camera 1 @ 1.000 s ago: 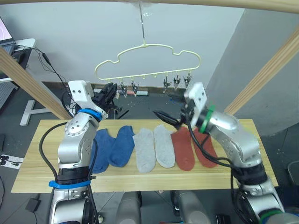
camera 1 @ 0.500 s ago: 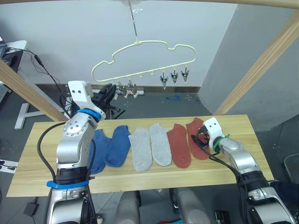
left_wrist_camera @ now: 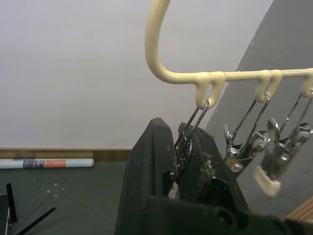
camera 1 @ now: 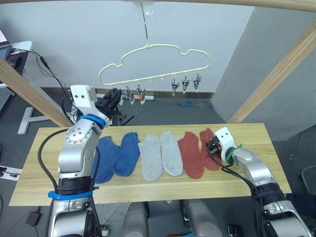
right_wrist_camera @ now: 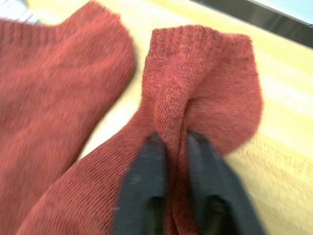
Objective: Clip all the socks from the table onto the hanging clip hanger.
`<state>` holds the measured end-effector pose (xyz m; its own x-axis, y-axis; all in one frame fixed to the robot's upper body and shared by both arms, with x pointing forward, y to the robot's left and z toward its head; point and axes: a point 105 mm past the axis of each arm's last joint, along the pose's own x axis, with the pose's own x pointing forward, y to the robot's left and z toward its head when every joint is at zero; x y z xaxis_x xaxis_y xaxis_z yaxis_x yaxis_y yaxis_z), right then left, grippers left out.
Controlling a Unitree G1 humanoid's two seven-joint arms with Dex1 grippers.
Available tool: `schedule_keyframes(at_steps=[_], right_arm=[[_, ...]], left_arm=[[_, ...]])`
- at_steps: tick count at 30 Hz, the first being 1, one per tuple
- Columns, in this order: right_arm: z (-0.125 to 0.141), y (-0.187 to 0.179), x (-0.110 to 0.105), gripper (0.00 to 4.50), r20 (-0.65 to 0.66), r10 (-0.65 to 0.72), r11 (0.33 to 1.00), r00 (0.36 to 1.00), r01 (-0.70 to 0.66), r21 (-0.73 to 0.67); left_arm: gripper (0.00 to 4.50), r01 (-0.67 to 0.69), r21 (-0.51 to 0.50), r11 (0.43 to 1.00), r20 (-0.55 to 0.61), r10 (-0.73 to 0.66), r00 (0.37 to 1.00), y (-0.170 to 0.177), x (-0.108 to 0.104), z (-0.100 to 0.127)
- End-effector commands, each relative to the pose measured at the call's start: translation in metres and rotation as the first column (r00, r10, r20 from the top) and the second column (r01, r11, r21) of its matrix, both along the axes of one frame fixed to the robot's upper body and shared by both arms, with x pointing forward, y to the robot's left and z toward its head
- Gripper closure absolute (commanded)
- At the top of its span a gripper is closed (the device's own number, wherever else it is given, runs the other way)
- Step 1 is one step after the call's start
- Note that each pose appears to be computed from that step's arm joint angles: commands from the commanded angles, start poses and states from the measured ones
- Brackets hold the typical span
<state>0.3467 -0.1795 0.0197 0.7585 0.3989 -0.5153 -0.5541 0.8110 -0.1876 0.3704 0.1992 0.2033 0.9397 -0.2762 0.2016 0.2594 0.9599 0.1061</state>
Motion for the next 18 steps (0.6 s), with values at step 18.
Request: schedule_keyframes(at_steps=[18], right_arm=[[0.131,0.196,-0.040,4.46,0.509,0.757,0.604,0.409,-0.736,-0.306]], left_arm=[[4.32,0.154,-0.785,0.600,-0.186,-0.465,0.866,-0.004,-0.033,0.015]])
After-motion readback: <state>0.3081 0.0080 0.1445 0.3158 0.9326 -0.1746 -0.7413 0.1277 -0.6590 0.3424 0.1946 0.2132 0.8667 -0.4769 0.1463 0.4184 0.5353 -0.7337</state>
